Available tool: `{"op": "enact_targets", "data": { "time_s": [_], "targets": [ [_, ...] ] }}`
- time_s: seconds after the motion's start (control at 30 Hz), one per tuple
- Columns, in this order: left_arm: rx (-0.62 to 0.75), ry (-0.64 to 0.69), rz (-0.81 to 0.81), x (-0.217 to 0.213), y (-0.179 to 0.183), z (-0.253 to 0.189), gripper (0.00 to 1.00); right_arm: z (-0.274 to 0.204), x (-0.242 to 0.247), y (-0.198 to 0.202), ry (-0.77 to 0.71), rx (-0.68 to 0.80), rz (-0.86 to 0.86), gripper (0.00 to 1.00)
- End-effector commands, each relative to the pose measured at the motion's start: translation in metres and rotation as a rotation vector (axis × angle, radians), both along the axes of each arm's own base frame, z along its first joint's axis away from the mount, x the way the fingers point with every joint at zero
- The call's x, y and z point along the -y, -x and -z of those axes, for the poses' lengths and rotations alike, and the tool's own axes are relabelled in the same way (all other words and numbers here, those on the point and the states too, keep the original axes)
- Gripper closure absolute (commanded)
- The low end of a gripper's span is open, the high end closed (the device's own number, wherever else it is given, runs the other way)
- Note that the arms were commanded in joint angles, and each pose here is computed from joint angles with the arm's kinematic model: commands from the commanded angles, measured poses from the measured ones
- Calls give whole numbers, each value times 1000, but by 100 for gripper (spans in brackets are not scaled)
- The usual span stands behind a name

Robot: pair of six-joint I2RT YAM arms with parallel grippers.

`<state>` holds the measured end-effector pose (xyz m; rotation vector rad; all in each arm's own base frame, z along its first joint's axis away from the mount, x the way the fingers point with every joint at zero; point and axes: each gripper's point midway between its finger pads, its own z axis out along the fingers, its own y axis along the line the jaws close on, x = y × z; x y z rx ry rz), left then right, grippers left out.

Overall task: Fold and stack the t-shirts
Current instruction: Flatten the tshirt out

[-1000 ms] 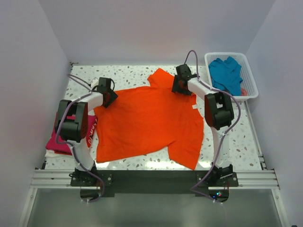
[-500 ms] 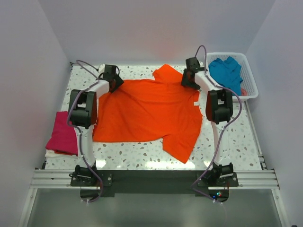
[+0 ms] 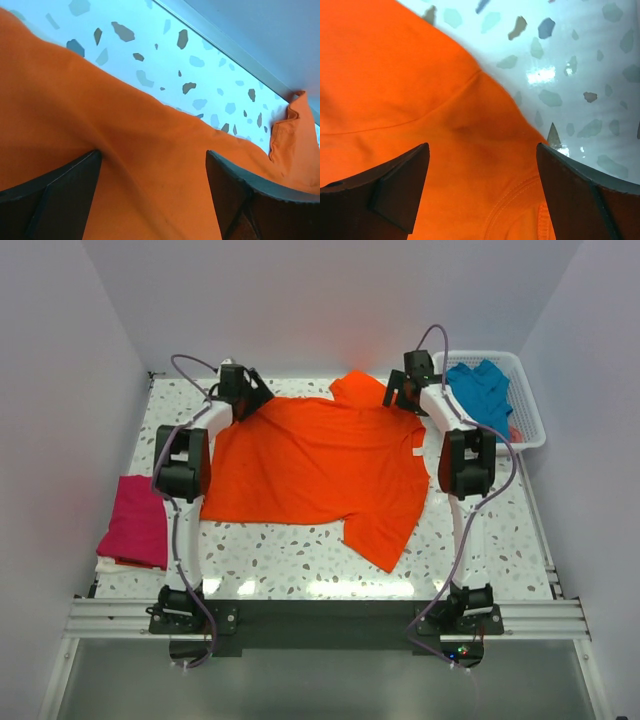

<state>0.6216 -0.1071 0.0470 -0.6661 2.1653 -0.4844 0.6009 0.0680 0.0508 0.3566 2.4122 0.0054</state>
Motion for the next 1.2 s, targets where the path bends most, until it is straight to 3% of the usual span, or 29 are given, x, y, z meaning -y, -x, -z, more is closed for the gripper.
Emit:
{"op": "enact_targets", "data": {
  "time_s": [0.0, 0.17, 0.23, 0.3, 0.33, 0.4, 0.43, 0.5, 0.57, 0.6, 0.77, 0.9, 1.0, 1.17],
  "targets": [
    [201, 36, 103, 11, -13, -73, 9, -124, -13, -14, -68, 261, -60, 8],
    [337, 7, 95, 0, -3, -150, 5, -159, -16, 14, -108, 295, -67, 6],
    [350, -6, 79, -5, 12, -168, 5, -148, -14, 33, -112, 253, -62, 6],
    [347, -3, 38, -11, 24, -175, 5, -173, -13, 51, -146, 305, -43, 6],
    [327, -1, 23, -14, 41, -176, 7, -143, -12, 69, -150, 245, -33, 5],
    [254, 0, -24, -22, 65, -153, 10, -161, -11, 91, -196, 299, -2, 5],
    [276, 3, -49, -26, 77, -168, 11, -133, -9, 113, -200, 240, 11, 6],
    [171, -10, -95, -32, 110, -133, 14, -146, -6, 136, -228, 288, 28, 5],
    [165, -27, -136, -33, 136, -137, 14, -111, -2, 170, -229, 218, 53, 5],
    [93, -44, -132, -28, 160, -110, 14, -88, 2, 191, -224, 179, 64, 5],
    [48, -101, -175, -32, 233, -96, 18, -89, 5, 254, -285, 234, 76, 8],
    [-71, -173, -177, -33, 299, -60, 23, -70, 0, 301, -333, 196, 65, 11],
    [-91, -218, -262, -54, 331, -52, 27, -52, -6, 330, -368, 171, 52, 12],
    [-59, -209, -330, -71, 354, -50, 29, -32, -16, 357, -404, 116, 37, 17]
  ]
}}
